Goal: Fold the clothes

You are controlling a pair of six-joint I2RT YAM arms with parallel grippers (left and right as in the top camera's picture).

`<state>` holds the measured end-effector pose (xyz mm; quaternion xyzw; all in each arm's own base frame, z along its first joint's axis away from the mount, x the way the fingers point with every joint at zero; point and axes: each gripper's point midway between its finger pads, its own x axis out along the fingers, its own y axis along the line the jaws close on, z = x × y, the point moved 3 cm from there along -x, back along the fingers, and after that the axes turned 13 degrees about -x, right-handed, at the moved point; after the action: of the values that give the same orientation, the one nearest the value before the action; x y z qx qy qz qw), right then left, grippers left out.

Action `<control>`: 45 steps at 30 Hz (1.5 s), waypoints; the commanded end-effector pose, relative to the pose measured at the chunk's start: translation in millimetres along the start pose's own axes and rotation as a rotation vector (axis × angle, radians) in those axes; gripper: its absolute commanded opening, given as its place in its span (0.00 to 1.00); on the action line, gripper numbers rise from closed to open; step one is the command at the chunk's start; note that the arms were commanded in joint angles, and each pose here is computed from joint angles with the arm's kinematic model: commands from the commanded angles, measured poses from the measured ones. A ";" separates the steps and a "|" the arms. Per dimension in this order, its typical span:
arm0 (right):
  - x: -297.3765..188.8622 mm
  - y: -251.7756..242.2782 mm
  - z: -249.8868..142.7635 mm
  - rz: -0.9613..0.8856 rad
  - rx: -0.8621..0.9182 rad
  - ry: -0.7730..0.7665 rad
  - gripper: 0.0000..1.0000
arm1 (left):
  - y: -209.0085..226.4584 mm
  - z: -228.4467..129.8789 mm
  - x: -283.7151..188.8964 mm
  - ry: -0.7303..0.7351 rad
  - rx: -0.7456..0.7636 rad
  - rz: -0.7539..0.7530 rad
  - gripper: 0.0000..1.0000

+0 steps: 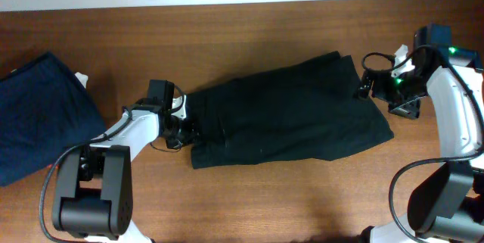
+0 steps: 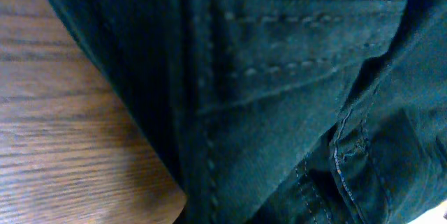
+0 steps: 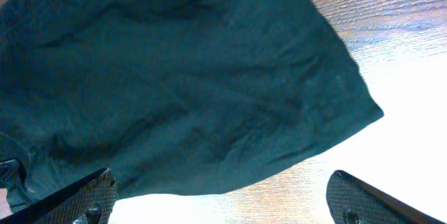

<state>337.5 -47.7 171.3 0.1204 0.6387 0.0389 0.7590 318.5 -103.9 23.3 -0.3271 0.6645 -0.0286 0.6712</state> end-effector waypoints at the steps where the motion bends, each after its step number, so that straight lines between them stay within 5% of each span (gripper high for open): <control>1: 2.5 16.3 0.2 0.013 -0.110 0.005 0.81 | 22.3 -5.1 -0.5 0.058 -0.065 0.061 0.00; 2: 6.1 22.8 -0.2 0.017 -0.131 0.016 0.57 | 21.7 1.1 -10.7 0.049 -0.082 0.072 0.00; 5: 24.9 45.8 -5.2 0.032 -0.198 0.069 0.23 | 12.2 21.3 -49.1 0.017 -0.064 0.087 0.00; 9: 59.5 87.0 -18.2 0.108 -0.300 0.136 0.13 | -11.5 42.3 -103.9 -0.029 -0.025 0.097 0.00; 18: 166.0 243.2 -84.4 0.421 -0.640 0.169 0.12 | -75.5 46.0 -188.4 -0.074 0.028 0.005 0.00; 28: 214.0 330.2 -126.7 0.510 -0.821 0.104 0.21 | -100.6 38.0 -203.2 -0.039 0.047 -0.122 0.01; 32: 187.0 311.9 -93.6 0.438 -0.753 0.076 0.33 | -99.5 39.3 -203.2 -0.047 0.048 -0.112 0.01; 37: 126.3 229.1 -28.9 0.202 -0.597 0.007 0.38 | -100.7 41.5 -203.4 -0.057 0.055 -0.117 0.01; 45: 130.2 91.5 -26.5 -0.081 -0.397 0.159 0.37 | -117.6 38.5 -196.5 -0.066 0.117 -0.133 0.01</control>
<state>351.0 104.0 86.2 -0.0294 0.6571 0.1882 0.7293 374.0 -72.8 229.1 -0.3414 0.6373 -0.0615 0.6881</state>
